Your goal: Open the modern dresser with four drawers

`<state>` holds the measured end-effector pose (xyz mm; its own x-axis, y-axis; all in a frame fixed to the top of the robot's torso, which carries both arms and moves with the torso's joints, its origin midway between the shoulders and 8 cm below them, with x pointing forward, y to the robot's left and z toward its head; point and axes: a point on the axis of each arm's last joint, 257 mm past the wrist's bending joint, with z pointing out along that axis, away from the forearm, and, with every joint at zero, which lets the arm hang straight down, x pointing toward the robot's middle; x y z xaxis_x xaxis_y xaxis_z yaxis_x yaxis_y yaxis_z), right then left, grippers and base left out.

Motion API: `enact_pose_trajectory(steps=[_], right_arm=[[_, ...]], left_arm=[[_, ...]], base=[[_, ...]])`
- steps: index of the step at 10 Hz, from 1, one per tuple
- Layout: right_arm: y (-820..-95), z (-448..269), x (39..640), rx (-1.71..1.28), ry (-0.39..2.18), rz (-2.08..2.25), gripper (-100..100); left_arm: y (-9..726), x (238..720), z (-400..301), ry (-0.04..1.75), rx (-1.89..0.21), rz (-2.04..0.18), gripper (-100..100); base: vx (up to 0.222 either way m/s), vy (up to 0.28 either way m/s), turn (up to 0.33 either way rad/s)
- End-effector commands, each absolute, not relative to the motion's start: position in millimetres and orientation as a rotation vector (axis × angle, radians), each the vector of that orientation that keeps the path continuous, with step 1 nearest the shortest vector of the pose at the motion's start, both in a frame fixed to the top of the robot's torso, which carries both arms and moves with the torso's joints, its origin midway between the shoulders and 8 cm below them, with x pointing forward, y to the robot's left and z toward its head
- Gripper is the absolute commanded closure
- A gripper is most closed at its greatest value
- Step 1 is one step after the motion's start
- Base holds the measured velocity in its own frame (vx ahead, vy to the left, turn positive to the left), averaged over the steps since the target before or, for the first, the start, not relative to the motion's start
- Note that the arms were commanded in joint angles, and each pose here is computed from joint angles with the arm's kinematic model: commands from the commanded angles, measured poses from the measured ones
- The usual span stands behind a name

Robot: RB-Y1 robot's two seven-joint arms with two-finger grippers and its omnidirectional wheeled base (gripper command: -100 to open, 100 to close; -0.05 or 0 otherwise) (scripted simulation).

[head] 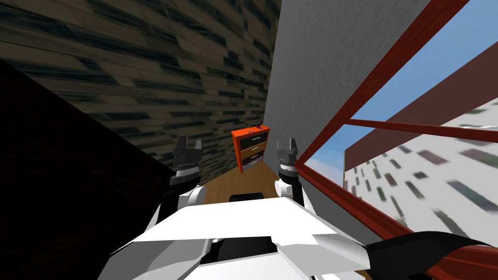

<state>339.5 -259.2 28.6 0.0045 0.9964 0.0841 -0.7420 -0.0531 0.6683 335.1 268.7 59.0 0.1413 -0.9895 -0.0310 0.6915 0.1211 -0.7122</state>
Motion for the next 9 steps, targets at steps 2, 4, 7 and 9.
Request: enact_pose_trajectory(steps=[2,4,7,9], right_arm=[[-259.2,28.7,339.5,0.641,0.512,1.519,0],[-259.2,28.7,339.5,0.641,0.512,1.519,0],[-259.2,28.8,339.5,0.641,0.512,1.519,0],[-259.2,28.8,339.5,0.641,0.512,1.519,0]], left_arm=[[268.7,335.0,59.0,0.588,-0.629,-1.336,0],[268.7,335.0,59.1,0.587,-0.629,-1.336,0],[268.7,335.0,59.2,0.587,-0.629,-1.336,0],[268.7,335.0,59.2,0.587,-0.628,-1.336,0]], base=[[0.0,0.0,0.0],[0.0,0.0,0.0],[0.0,0.0,0.0],[0.0,0.0,0.0]])
